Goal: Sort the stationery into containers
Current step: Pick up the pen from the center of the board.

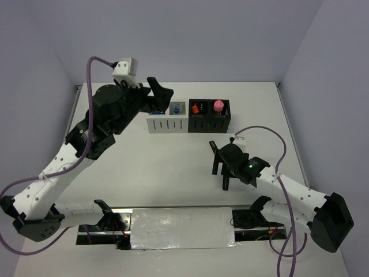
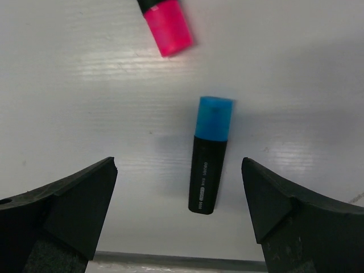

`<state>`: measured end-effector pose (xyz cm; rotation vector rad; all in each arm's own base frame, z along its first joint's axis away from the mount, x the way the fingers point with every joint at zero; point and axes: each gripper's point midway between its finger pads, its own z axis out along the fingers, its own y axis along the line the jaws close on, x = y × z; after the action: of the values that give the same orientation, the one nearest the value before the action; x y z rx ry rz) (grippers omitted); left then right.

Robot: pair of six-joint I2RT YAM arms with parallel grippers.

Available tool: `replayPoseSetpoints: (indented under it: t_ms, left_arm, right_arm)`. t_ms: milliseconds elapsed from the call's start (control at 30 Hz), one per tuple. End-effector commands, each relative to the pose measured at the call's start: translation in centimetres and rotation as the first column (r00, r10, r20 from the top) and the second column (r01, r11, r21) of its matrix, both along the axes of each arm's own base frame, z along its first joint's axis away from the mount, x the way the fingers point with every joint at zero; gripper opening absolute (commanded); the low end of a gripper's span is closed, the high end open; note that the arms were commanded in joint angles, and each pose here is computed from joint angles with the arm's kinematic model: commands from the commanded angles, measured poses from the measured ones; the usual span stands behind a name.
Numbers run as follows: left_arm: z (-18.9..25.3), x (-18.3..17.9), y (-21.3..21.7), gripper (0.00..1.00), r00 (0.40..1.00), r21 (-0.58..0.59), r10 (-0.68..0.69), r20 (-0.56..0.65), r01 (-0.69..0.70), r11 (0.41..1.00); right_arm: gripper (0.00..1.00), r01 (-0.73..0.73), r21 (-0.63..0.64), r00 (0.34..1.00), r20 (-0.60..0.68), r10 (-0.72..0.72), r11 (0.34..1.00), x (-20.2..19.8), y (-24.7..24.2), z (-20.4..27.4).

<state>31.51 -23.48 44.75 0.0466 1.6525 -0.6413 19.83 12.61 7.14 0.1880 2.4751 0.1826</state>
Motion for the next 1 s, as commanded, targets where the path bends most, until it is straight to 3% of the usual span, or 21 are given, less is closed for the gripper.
replayPoseSetpoints:
  t_ms: [0, 267, 400, 567, 667, 833, 900, 967]
  left_arm:
    - [-8.5, -1.8, -0.9, 0.99, 0.97, 0.103, -0.064, -0.235, 0.09, 0.991]
    - [-11.5, -4.2, -0.5, 0.99, 0.945, 0.12, -0.123, -0.303, 0.165, 0.979]
    - [-12.0, -4.8, -0.4, 0.99, 0.941, 0.124, -0.142, -0.306, 0.187, 0.974]
    - [-12.3, -5.3, 0.0, 0.99, 0.941, 0.132, -0.149, -0.305, 0.196, 0.972]
    - [-12.4, -5.7, 0.2, 0.99, 0.941, 0.134, -0.157, -0.3, 0.204, 0.97]
    - [-13.5, -6.1, 0.6, 0.99, 0.939, 0.131, -0.151, -0.309, 0.199, 0.971]
    - [-14.2, -6.5, 0.4, 0.99, 0.931, 0.123, -0.17, -0.323, 0.22, 0.968]
    - [-14.7, -7.2, -0.3, 0.99, 0.92, 0.096, -0.222, -0.323, 0.265, 0.96]
  right_arm:
    - [0.97, 0.035, 0.009, 0.997, -0.075, -0.034, 0.999, -1.0, -0.3, -2.3]
    - [0.86, 0.029, -0.031, 0.972, -0.231, -0.036, 0.999, -2.8, -0.3, -5.2]
    - [0.67, 0.016, -0.011, 0.966, -0.259, -0.018, 1.0, -3.4, 0.1, -5.8]
    - [0.52, -0.018, 0.027, 0.955, -0.294, 0.025, 0.999, -3.8, 1.2, -6.7]
    - [0.38, -0.028, 0.022, 0.946, -0.322, 0.034, 0.999, -4.5, 1.1, -8.2]
    - [0.3, -0.058, -0.037, 0.932, -0.359, 0.041, 0.998, -5.5, 1.4, -10.4]
    - [0.03, -0.071, -0.035, 0.938, -0.343, 0.055, 0.997, -5.5, 2.0, -10.4]
    - [0.0, -0.078, 0.004, 0.952, -0.296, 0.076, 0.997, -5.7, 3.3, -9.2]
